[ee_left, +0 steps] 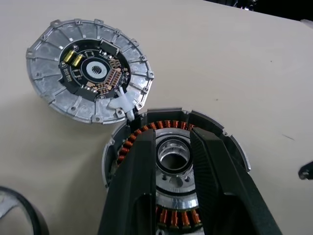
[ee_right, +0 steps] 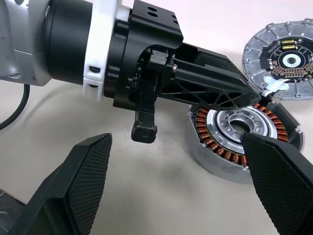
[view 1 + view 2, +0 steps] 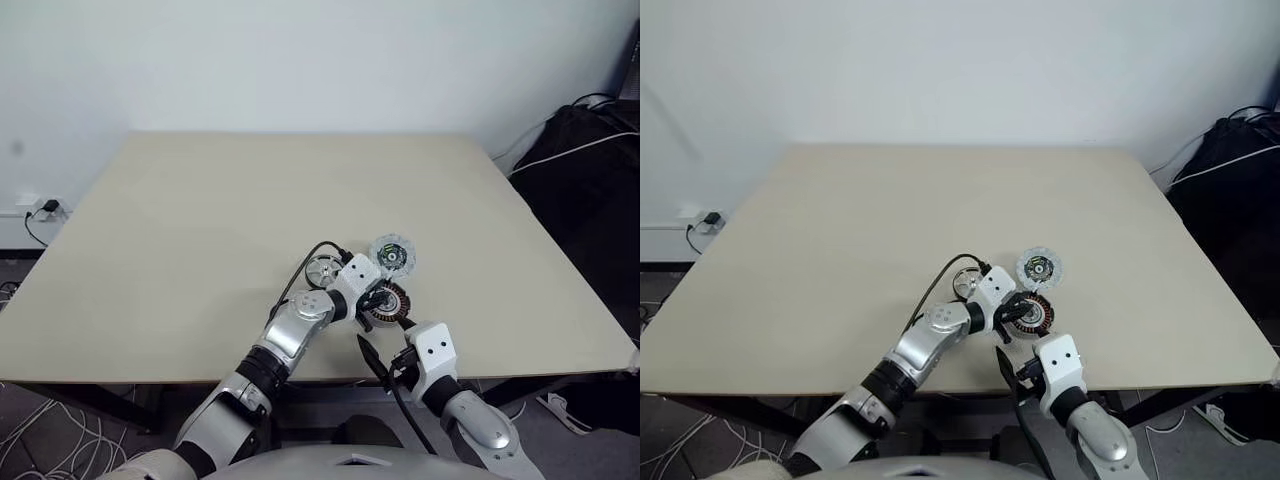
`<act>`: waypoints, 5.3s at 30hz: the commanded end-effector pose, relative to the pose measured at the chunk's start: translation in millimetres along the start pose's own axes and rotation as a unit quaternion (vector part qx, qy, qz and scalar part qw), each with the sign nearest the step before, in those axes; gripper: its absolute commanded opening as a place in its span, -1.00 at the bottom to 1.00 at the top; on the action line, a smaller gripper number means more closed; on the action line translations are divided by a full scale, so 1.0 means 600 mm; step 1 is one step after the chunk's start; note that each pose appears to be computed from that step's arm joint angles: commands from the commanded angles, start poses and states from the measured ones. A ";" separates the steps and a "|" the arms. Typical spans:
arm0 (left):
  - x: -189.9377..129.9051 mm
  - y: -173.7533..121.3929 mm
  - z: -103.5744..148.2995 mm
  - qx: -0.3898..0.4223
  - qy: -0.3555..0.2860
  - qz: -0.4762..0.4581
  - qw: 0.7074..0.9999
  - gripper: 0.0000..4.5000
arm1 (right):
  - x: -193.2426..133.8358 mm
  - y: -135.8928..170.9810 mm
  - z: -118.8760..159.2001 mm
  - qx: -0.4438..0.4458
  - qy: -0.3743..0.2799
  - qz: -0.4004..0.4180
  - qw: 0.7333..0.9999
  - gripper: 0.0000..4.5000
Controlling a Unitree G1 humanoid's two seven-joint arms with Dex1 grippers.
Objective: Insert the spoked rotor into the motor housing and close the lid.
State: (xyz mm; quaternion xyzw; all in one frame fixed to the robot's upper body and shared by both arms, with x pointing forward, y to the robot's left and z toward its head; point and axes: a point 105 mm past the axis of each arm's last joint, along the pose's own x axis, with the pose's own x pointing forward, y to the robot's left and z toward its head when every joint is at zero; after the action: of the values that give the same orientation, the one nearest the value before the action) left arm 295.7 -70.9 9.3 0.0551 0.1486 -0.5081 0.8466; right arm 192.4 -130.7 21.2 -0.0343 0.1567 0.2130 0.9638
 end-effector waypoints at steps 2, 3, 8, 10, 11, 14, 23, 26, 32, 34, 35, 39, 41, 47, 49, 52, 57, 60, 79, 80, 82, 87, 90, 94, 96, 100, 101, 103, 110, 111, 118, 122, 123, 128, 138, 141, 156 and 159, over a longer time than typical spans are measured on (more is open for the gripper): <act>0.013 -0.001 0.026 0.023 -0.019 -0.004 1.000 -0.70 | 0.003 -0.009 0.014 -0.005 -0.024 -0.010 1.000 1.00; 0.015 -0.001 0.026 0.023 -0.018 -0.004 1.000 -0.70 | 0.003 -0.008 0.013 -0.005 -0.024 -0.010 1.000 1.00; 0.024 -0.005 0.020 0.025 -0.008 -0.012 1.000 -0.70 | 0.006 -0.003 0.017 -0.004 -0.025 -0.011 1.000 1.00; 0.028 -0.005 0.019 0.026 -0.004 -0.013 1.000 -0.70 | 0.006 -0.002 0.019 -0.005 -0.026 -0.012 1.000 1.00; 0.029 -0.005 0.019 0.026 -0.003 -0.013 1.000 -0.70 | 0.006 -0.002 0.020 -0.005 -0.026 -0.014 1.000 1.00; 0.032 -0.003 0.018 0.028 -0.001 -0.012 1.000 -0.70 | 0.006 -0.001 0.021 -0.004 -0.027 -0.018 0.999 1.00; 0.037 -0.001 0.013 0.032 0.008 -0.008 0.999 -0.70 | 0.003 0.000 0.019 -0.003 -0.026 -0.024 0.999 1.00; 0.039 -0.002 0.012 0.031 0.008 -0.010 0.999 -0.24 | 0.003 0.000 0.019 -0.004 -0.027 -0.025 0.999 1.00; 0.038 -0.001 0.029 0.030 -0.020 -0.006 0.999 0.64 | 0.002 -0.001 0.019 -0.004 -0.026 -0.026 0.999 1.00; 0.035 0.004 0.042 0.026 -0.040 0.001 0.999 0.77 | 0.001 -0.002 0.019 -0.004 -0.026 -0.025 0.999 1.00; 0.033 0.006 0.049 0.023 -0.050 0.005 0.998 0.77 | 0.001 -0.002 0.019 -0.004 -0.026 -0.025 0.999 1.00; 0.024 0.014 0.084 0.009 -0.101 0.020 0.995 0.77 | 0.002 -0.004 0.019 -0.005 -0.025 -0.022 0.999 1.00; 0.017 0.018 0.101 0.007 -0.123 0.028 0.992 0.59 | 0.002 -0.004 0.019 -0.005 -0.025 -0.020 0.999 1.00; -0.015 0.042 0.121 0.007 -0.159 0.063 0.985 -0.25 | 0.004 -0.007 0.020 -0.007 -0.026 -0.018 0.999 1.00; -0.039 0.060 0.114 0.012 -0.163 0.088 0.983 -0.54 | 0.006 -0.012 0.022 -0.008 -0.028 -0.026 0.999 1.00; -0.100 0.092 0.088 0.018 -0.168 0.141 0.976 -0.99 | 0.014 -0.020 0.030 0.002 -0.036 -0.042 0.998 1.00; -0.182 0.098 0.054 0.036 -0.175 0.180 0.967 -0.99 | 0.029 -0.031 0.036 0.002 -0.035 -0.060 0.998 1.00; -0.241 0.095 0.032 0.027 -0.186 0.231 0.955 -0.99 | 0.051 -0.033 0.039 0.006 -0.029 -0.060 0.998 1.00; -0.312 0.062 -0.021 -0.039 -0.170 0.353 0.919 -1.00 | 0.141 -0.036 0.055 -0.018 0.048 -0.079 0.996 -0.99; -0.311 0.061 -0.019 -0.035 -0.174 0.351 0.919 -1.00 | 0.144 -0.037 0.056 -0.019 0.051 -0.083 0.995 -0.99; -0.309 0.056 -0.015 -0.022 -0.181 0.347 0.920 -1.00 | 0.148 -0.039 0.057 -0.018 0.057 -0.088 0.994 -0.99; -0.299 0.039 -0.023 -0.007 -0.168 0.313 0.935 -1.00 | 0.151 -0.049 0.047 -0.022 0.080 -0.102 0.991 -0.99; -0.295 0.029 -0.034 -0.012 -0.152 0.286 0.946 -1.00 | 0.150 -0.053 0.040 -0.025 0.091 -0.104 0.990 -0.99; -0.293 0.023 -0.041 -0.020 -0.144 0.274 0.951 -1.00 | 0.149 -0.059 0.033 -0.025 0.099 -0.109 0.989 -0.99; -0.291 0.020 -0.043 -0.019 -0.140 0.268 0.953 -1.00 | 0.148 -0.060 0.030 -0.025 0.102 -0.110 0.988 -0.99; -0.288 0.018 -0.044 -0.021 -0.138 0.261 0.955 -1.00 | 0.147 -0.061 0.025 -0.025 0.107 -0.111 0.988 -0.99; -0.287 0.017 -0.043 -0.022 -0.138 0.259 0.956 -1.00 | 0.147 -0.062 0.024 -0.025 0.108 -0.111 0.988 -0.99; -0.284 0.014 -0.045 -0.025 -0.135 0.249 0.959 -1.00 | 0.144 -0.063 0.019 -0.023 0.112 -0.113 0.987 -0.99; -0.281 0.013 -0.043 -0.029 -0.131 0.238 0.962 -1.00 | 0.127 -0.066 -0.004 -0.019 0.133 -0.119 0.984 -0.99; -0.280 0.012 -0.043 -0.031 -0.130 0.235 0.963 -1.00 | 0.124 -0.067 -0.006 -0.018 0.135 -0.121 0.983 -0.99; -0.278 0.013 -0.040 -0.032 -0.127 0.232 0.964 -1.00 | 0.099 -0.075 -0.011 -0.006 0.138 -0.132 0.982 -0.99; -0.276 0.012 -0.039 -0.034 -0.127 0.231 0.964 -1.00 | 0.094 -0.068 0.010 0.004 0.104 -0.117 0.988 -0.99; -0.276 0.012 -0.038 -0.034 -0.127 0.231 0.964 -1.00 | 0.094 -0.065 0.017 0.008 0.093 -0.112 0.989 -0.99; -0.273 0.014 -0.035 -0.034 -0.131 0.230 0.964 -1.00 | 0.094 -0.059 0.052 0.020 0.037 -0.093 0.995 -0.99; -0.281 0.035 -0.039 -0.052 -0.130 0.278 0.950 -1.00 | 0.123 -0.039 0.075 -0.029 0.015 -0.058 0.998 -0.99; -0.282 0.040 -0.042 -0.053 -0.128 0.285 0.948 -1.00 | 0.144 -0.020 0.075 -0.036 0.024 -0.034 0.998 -0.99; -0.284 0.043 -0.049 -0.057 -0.120 0.298 0.945 -1.00 | 0.170 0.031 0.073 -0.210 0.043 0.052 0.975 0.28; -0.282 0.043 -0.050 -0.058 -0.119 0.296 0.946 -1.00 | 0.173 0.038 0.075 -0.271 0.046 0.076 0.959 0.28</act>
State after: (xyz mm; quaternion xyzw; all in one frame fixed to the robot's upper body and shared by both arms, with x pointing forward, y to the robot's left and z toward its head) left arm 234.6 95.0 24.1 -0.0123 0.0692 -0.2256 0.9717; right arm 280.5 -70.2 17.3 -0.2713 0.1746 0.3061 0.8957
